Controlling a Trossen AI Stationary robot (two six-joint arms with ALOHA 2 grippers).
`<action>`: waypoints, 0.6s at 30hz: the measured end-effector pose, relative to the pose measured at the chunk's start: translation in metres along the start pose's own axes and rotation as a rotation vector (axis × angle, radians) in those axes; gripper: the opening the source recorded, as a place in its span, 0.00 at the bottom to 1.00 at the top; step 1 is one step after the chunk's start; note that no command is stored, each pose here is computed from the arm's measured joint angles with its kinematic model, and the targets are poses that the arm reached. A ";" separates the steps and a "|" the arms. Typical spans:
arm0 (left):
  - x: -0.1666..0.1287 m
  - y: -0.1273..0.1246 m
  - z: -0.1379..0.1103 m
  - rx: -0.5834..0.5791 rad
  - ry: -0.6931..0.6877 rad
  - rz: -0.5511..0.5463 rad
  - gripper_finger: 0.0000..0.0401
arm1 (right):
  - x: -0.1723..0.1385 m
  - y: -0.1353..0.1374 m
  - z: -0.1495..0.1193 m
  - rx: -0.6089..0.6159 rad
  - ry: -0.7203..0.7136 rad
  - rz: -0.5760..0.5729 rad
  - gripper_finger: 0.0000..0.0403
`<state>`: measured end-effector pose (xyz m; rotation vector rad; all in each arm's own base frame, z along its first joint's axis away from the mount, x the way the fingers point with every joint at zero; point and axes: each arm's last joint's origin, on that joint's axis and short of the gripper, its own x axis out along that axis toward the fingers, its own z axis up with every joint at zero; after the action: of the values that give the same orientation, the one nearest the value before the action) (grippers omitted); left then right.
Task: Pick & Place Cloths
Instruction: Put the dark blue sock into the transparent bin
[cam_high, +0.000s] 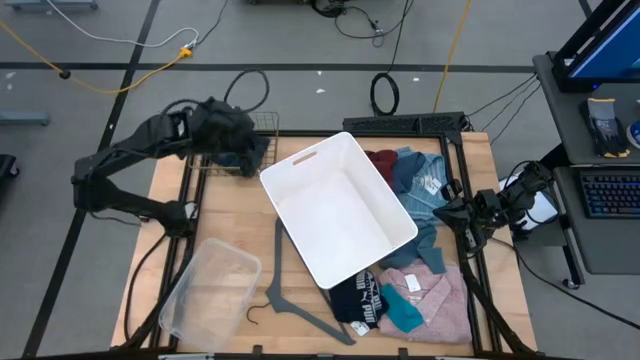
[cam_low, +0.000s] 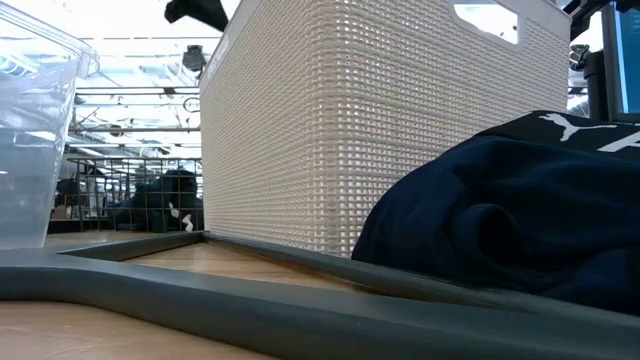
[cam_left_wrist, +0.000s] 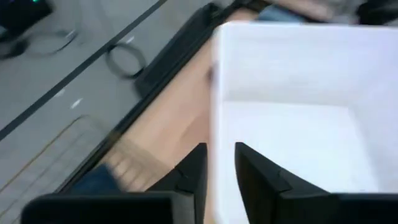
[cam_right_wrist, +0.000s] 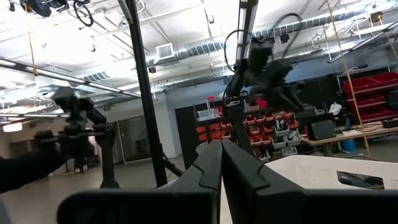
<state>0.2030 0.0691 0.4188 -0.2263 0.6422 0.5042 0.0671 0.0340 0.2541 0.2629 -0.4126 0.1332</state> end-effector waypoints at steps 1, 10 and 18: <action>-0.001 -0.006 0.001 0.008 -0.024 -0.025 0.17 | 0.000 0.000 0.000 0.000 0.000 0.000 0.01; -0.002 -0.052 0.004 0.108 -0.184 -0.238 0.01 | 0.000 0.000 0.000 0.000 0.000 -0.001 0.01; -0.016 -0.081 0.004 0.176 -0.294 -0.345 0.01 | 0.000 0.000 0.000 0.000 0.000 -0.003 0.01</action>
<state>0.2358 -0.0051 0.4352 -0.0900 0.3471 0.1413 0.0671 0.0339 0.2542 0.2632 -0.4125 0.1301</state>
